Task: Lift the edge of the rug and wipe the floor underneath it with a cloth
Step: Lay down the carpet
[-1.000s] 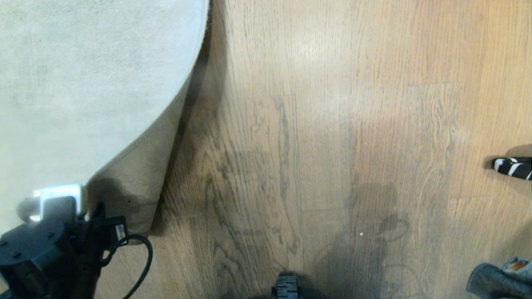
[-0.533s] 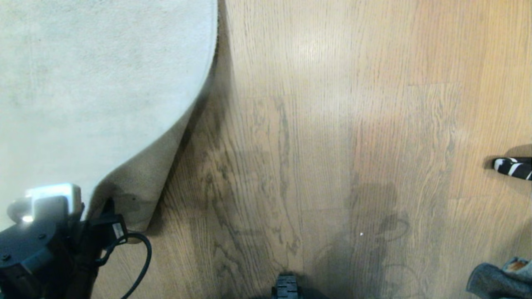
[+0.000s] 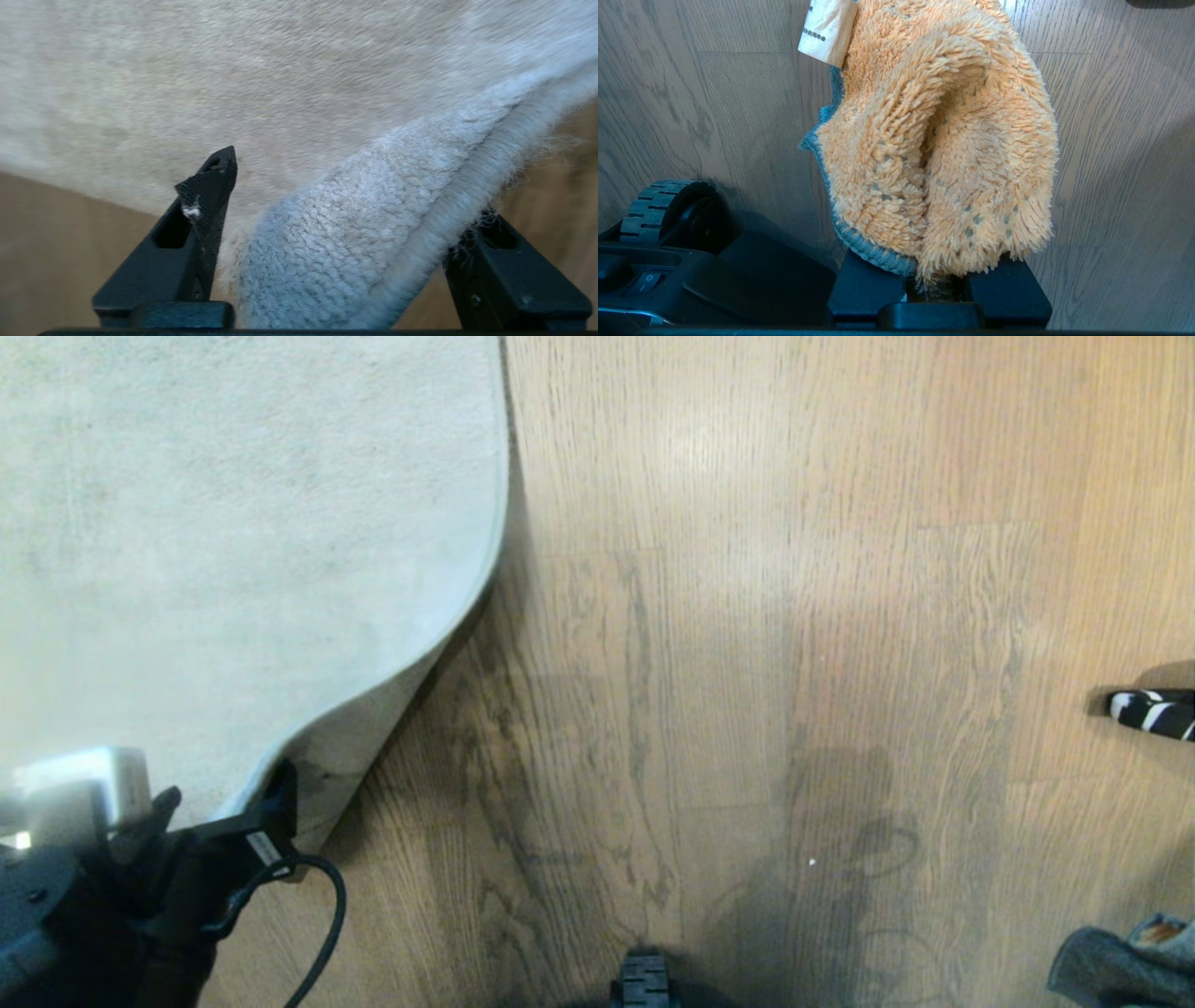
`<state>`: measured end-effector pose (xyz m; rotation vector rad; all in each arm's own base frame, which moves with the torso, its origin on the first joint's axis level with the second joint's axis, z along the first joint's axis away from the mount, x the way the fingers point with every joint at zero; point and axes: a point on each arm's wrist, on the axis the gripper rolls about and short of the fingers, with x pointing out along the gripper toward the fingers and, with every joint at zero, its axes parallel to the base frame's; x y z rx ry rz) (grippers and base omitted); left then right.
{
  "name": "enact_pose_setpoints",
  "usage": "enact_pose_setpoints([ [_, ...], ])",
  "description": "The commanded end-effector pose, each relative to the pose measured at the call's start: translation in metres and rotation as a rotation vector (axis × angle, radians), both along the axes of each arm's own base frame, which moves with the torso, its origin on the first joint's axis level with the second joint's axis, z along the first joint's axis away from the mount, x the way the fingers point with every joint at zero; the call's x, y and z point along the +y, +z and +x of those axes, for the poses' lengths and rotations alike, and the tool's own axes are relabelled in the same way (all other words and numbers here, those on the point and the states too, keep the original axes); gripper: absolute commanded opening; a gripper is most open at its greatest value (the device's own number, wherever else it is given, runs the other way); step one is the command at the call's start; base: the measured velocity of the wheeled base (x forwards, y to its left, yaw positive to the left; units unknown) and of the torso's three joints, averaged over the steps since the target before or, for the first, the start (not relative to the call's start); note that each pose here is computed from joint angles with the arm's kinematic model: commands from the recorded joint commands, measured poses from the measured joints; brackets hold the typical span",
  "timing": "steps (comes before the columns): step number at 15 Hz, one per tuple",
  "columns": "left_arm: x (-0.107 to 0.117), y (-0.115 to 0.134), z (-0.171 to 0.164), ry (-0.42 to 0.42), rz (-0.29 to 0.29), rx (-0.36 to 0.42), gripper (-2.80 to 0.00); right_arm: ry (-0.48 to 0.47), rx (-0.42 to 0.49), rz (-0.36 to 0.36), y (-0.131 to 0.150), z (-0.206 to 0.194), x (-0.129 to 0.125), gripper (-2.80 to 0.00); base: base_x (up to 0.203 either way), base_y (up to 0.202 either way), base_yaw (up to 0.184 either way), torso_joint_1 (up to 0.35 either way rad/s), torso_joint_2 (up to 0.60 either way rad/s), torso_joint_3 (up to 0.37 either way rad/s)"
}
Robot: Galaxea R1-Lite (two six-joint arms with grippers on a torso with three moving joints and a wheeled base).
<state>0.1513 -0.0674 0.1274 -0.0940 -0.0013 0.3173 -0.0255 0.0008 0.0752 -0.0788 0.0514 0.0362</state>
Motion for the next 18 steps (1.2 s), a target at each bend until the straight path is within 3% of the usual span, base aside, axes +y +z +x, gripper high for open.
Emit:
enact_pose_setpoints([
  [1,0.000,0.012,-0.009,-0.048,-0.065,-0.074,0.00,0.001,0.002,0.000,0.000,0.000,0.000,-2.80,0.000,0.000,0.000,0.000,0.00,0.000],
  [12,0.000,0.037,-0.036,-0.205,-0.190,-0.223,0.00,0.001,0.002,0.000,0.000,0.000,0.000,-2.80,0.000,0.000,0.000,0.000,0.00,0.000],
  [18,0.000,0.038,-0.043,-0.255,-0.197,-0.229,0.00,0.000,0.002,-0.001,0.000,0.000,0.000,-2.80,0.000,0.000,0.000,0.000,0.00,0.000],
])
